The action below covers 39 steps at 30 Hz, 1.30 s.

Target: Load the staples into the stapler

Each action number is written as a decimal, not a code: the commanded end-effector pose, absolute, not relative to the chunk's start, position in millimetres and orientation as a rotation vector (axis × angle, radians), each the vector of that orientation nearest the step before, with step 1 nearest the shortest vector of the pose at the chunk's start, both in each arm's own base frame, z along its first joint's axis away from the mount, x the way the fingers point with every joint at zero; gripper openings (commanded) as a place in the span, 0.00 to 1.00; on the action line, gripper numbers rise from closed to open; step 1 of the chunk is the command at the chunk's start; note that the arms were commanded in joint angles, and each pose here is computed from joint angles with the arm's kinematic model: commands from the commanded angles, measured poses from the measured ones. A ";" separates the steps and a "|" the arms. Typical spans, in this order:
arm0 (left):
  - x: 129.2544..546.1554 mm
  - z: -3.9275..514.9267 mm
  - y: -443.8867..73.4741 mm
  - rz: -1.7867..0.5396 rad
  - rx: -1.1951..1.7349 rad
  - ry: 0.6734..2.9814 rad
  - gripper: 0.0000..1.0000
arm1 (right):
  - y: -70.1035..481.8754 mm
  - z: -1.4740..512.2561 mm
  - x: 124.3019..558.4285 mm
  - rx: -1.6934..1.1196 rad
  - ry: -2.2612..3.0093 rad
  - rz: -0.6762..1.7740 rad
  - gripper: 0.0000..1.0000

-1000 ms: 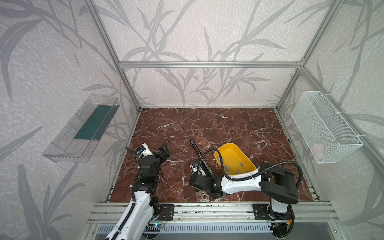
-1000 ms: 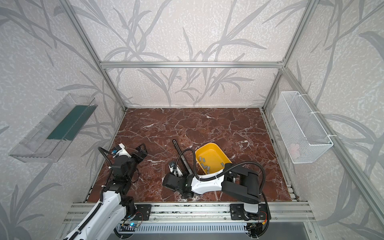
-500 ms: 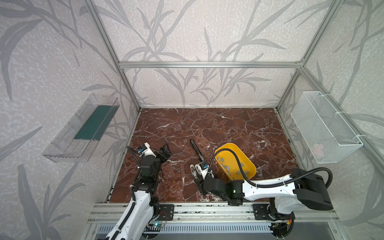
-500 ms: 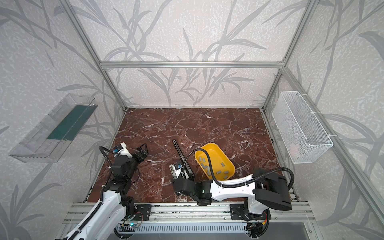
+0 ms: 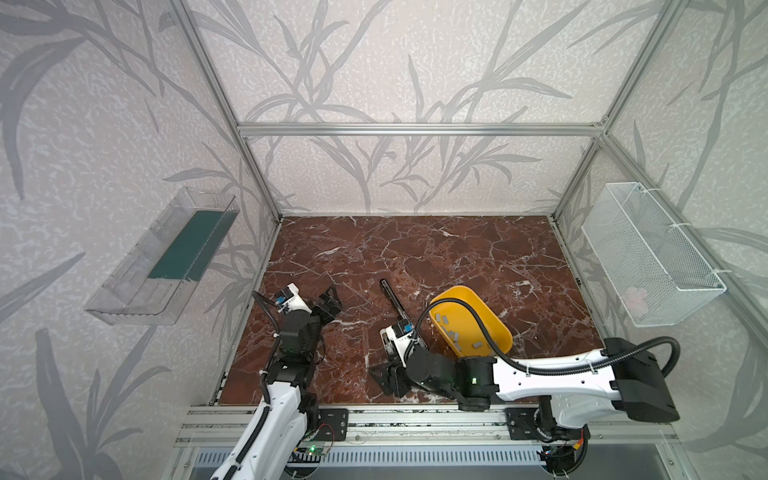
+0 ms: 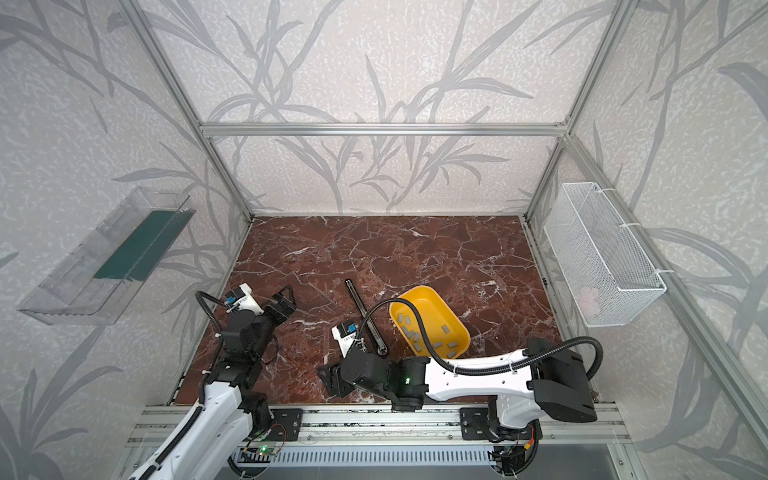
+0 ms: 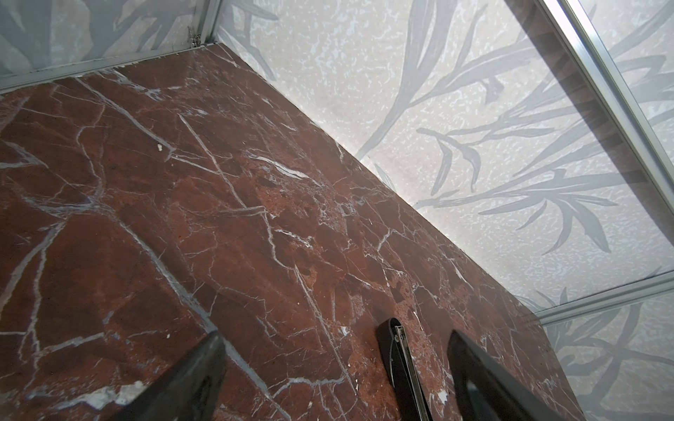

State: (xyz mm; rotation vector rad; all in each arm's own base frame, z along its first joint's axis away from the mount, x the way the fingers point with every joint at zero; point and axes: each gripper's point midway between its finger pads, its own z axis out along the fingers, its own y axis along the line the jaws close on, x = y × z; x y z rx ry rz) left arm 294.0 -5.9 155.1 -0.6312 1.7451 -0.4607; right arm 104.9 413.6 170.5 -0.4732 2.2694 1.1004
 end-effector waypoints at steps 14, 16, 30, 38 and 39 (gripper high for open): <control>292.1 163.4 3.2 -0.380 -0.614 1.736 0.94 | 394.6 175.7 125.6 -0.361 2.378 1.358 0.71; 292.4 163.0 3.0 -0.382 -0.620 1.741 0.94 | 407.0 164.3 120.3 -0.381 2.409 1.352 0.71; 295.5 162.7 -2.6 -0.405 -0.590 1.751 0.94 | 431.1 106.3 102.8 -0.507 2.410 1.491 0.63; 303.1 156.6 -8.8 -0.431 -0.584 1.793 0.94 | 417.3 63.8 118.5 -0.632 2.389 1.088 0.60; 304.0 156.0 -9.6 -0.434 -0.584 1.798 0.94 | 415.7 64.2 119.6 -0.648 2.380 1.038 0.60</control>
